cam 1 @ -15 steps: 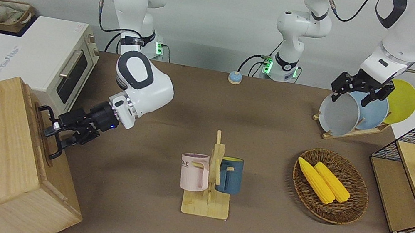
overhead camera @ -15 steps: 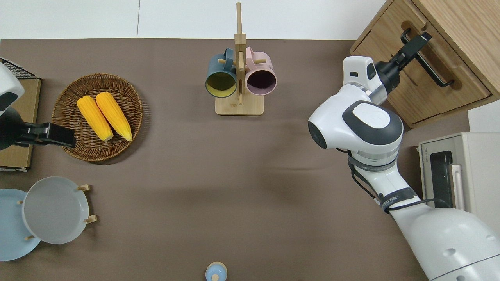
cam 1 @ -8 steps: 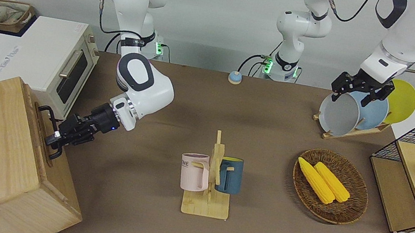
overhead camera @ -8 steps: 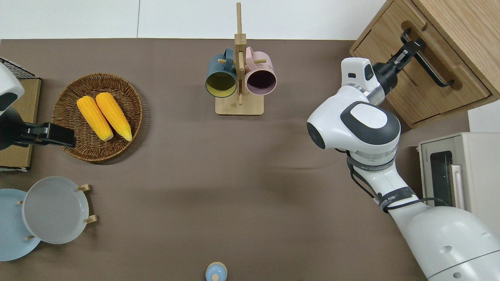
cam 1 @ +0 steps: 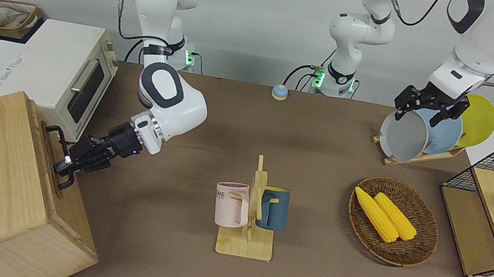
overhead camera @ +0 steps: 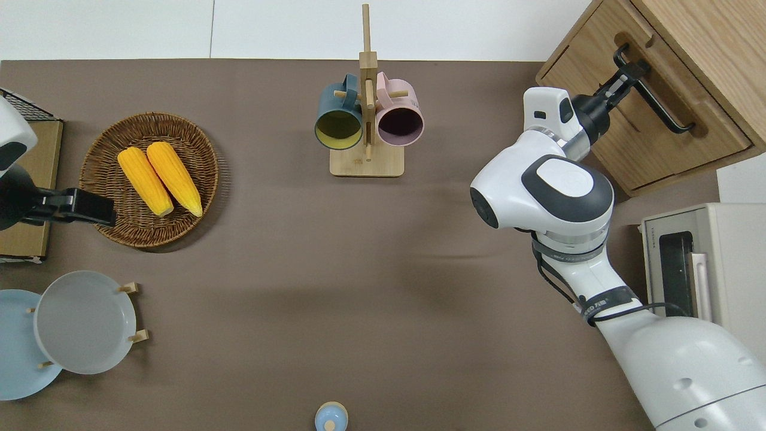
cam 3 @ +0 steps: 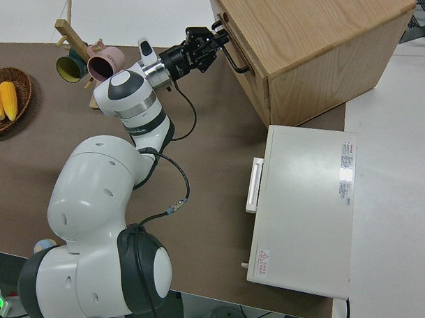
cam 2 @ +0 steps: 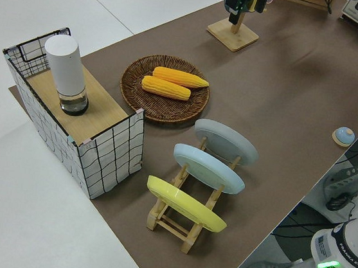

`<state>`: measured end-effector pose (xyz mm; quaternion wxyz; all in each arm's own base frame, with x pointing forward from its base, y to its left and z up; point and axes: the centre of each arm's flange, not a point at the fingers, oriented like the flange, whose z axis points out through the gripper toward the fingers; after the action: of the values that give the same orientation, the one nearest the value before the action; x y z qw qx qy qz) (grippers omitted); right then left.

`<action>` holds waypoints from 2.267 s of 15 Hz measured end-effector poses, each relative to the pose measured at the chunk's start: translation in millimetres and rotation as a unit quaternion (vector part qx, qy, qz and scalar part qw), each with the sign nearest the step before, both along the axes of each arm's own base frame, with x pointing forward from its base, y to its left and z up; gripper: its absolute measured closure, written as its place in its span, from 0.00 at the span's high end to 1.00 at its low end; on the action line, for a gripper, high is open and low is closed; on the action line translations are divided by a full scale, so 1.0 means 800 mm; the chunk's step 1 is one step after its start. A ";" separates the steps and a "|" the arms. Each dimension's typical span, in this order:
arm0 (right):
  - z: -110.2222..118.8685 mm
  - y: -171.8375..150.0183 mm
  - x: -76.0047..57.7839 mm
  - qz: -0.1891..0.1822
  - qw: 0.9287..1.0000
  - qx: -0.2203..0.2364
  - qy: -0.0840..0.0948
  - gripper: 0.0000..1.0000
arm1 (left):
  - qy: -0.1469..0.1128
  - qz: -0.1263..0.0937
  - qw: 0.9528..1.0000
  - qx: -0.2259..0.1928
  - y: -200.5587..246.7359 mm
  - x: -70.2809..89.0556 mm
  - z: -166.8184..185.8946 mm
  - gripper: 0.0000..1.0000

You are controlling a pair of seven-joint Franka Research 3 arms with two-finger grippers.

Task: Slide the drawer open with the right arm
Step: 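Pull the handle toward the robot with the right gripper, sliding the drawer out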

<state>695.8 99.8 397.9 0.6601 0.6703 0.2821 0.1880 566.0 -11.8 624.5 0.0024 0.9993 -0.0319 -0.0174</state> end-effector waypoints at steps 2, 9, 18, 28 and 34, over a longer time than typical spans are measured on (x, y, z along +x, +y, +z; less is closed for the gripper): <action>-0.001 0.003 -0.001 -0.001 1.000 -0.002 0.000 0.19 | 0.000 0.000 1.000 0.000 0.000 0.000 0.000 1.00; -0.007 0.053 -0.021 -0.024 0.999 -0.020 -0.010 0.19 | 0.000 0.000 1.000 0.000 0.000 0.000 0.000 1.00; -0.008 0.136 -0.062 -0.054 0.998 -0.018 -0.014 0.19 | 0.000 0.000 1.000 0.000 0.000 0.000 0.000 1.00; -0.009 0.216 -0.109 -0.061 0.998 -0.018 -0.014 0.19 | 0.000 0.000 1.000 0.000 0.000 0.000 0.000 1.00; -0.010 0.248 -0.131 -0.059 0.998 -0.020 -0.014 0.19 | 0.000 0.000 1.000 0.000 0.000 0.000 0.000 1.00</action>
<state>591.4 298.3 389.9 0.6875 0.6694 0.2367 0.1525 566.0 -11.8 624.5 0.0024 0.9993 -0.0319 -0.0174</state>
